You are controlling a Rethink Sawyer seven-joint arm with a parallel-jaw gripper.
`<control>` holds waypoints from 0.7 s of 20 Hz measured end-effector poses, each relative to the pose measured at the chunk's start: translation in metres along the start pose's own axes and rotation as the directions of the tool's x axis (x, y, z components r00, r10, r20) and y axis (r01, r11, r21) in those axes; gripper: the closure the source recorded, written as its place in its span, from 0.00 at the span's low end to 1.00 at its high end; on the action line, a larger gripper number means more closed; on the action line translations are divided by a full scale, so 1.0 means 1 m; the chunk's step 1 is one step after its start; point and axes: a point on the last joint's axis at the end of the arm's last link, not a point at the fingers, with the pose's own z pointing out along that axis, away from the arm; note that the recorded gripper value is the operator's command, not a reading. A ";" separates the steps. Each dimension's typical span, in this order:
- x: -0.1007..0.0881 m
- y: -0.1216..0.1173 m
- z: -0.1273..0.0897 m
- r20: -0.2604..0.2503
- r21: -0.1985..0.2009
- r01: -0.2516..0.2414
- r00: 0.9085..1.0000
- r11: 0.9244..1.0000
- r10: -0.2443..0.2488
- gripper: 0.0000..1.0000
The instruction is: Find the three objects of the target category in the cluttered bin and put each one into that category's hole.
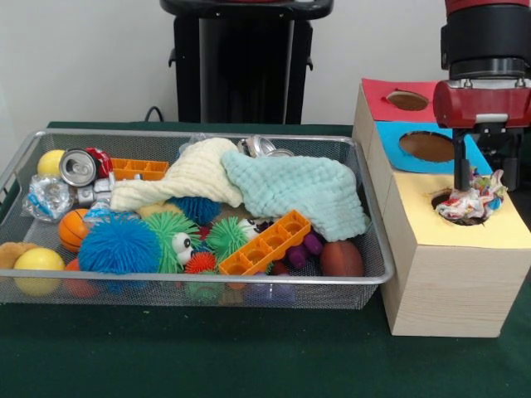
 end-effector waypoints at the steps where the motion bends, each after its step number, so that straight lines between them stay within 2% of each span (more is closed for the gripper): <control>1: 0.000 -0.001 -0.001 0.001 0.007 0.006 1.000 1.000 -0.006 0.00; 5: 0.003 -0.004 -0.009 -0.004 0.045 0.036 0.999 0.998 -0.035 0.00; 6: 0.005 -0.006 -0.016 -0.019 0.073 0.059 0.998 0.996 -0.058 0.00; 8: 0.007 -0.007 -0.020 -0.032 0.089 0.073 0.997 0.993 -0.070 0.00; 9: 0.009 -0.009 -0.026 -0.054 0.112 0.092 0.995 0.989 -0.086 0.00; 14: 0.007 -0.010 -0.038 -0.090 0.151 0.123 0.990 0.981 -0.111 0.00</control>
